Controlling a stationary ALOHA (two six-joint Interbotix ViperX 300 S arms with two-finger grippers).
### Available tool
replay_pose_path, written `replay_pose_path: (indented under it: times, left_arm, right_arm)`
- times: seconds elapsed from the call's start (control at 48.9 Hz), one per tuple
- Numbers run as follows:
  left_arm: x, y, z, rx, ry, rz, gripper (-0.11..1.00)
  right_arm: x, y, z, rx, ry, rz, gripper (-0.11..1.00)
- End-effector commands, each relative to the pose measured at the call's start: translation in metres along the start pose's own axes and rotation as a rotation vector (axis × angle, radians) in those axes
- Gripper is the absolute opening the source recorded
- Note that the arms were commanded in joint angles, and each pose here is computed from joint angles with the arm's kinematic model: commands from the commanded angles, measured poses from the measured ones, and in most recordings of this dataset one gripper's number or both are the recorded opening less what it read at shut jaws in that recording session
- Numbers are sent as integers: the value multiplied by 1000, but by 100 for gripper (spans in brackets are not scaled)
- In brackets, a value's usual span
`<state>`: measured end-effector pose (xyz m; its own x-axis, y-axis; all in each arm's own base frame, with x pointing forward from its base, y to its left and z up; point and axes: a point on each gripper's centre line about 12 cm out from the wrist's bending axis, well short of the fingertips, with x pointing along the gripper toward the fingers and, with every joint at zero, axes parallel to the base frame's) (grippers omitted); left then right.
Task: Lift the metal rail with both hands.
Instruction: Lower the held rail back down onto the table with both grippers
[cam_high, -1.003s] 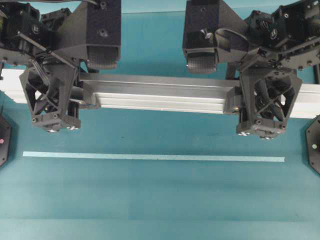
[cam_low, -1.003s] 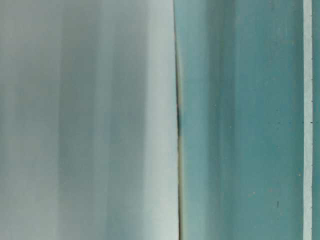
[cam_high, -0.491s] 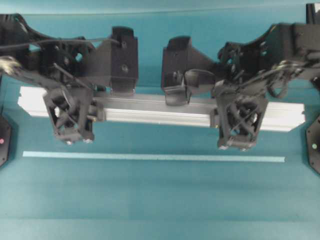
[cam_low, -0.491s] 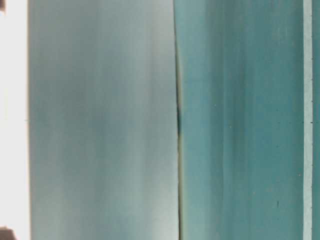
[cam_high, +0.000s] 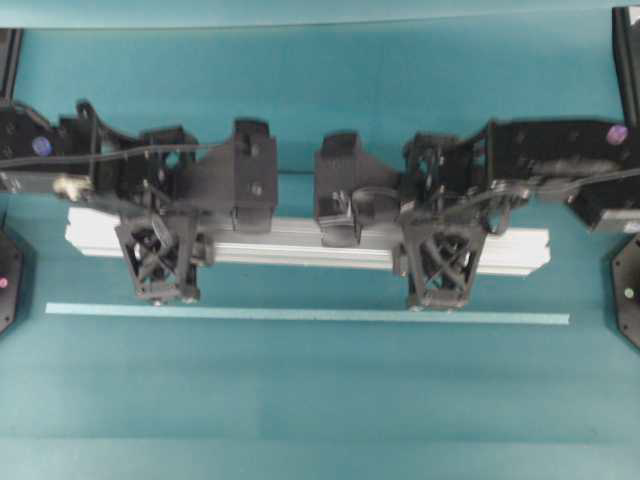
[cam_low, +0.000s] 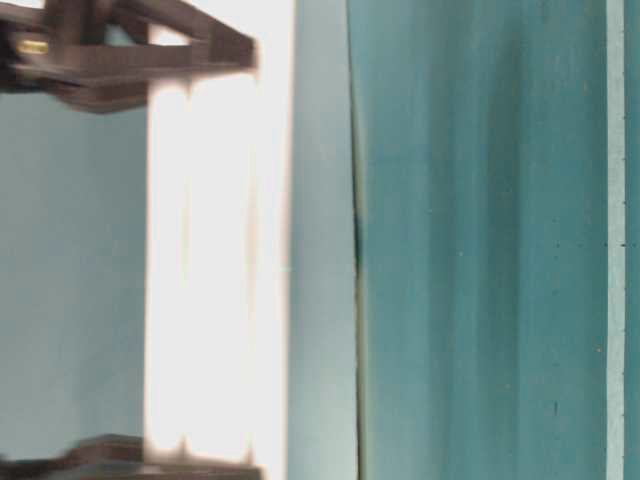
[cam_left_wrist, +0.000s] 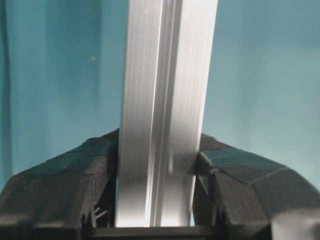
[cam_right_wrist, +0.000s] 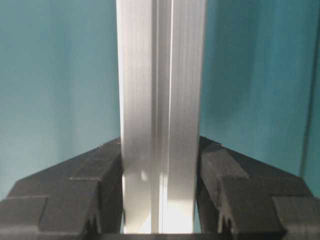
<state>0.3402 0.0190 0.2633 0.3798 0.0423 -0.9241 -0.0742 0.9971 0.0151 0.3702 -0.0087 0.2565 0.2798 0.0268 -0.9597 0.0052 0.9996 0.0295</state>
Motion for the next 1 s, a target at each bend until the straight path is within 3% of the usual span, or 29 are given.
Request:
replay_pose_path:
  times: [0.0, 0.614, 0.839, 0.982]
  left_arm:
    - [2, 4, 5, -12, -69, 7, 36]
    - [72, 0, -11, -21, -41, -1, 36]
    - [98, -12, -31, -19, 34, -13, 36]
    - [102, -14, -32, -19, -2, -17, 36]
  right_arm:
    - [11, 4, 1, -14, -31, 5, 38]
    - [69, 5, -14, -12, -42, 1, 38]
    - [86, 9, -22, -25, -4, 4, 38]
    - [93, 14, -25, -33, 3, 7, 38]
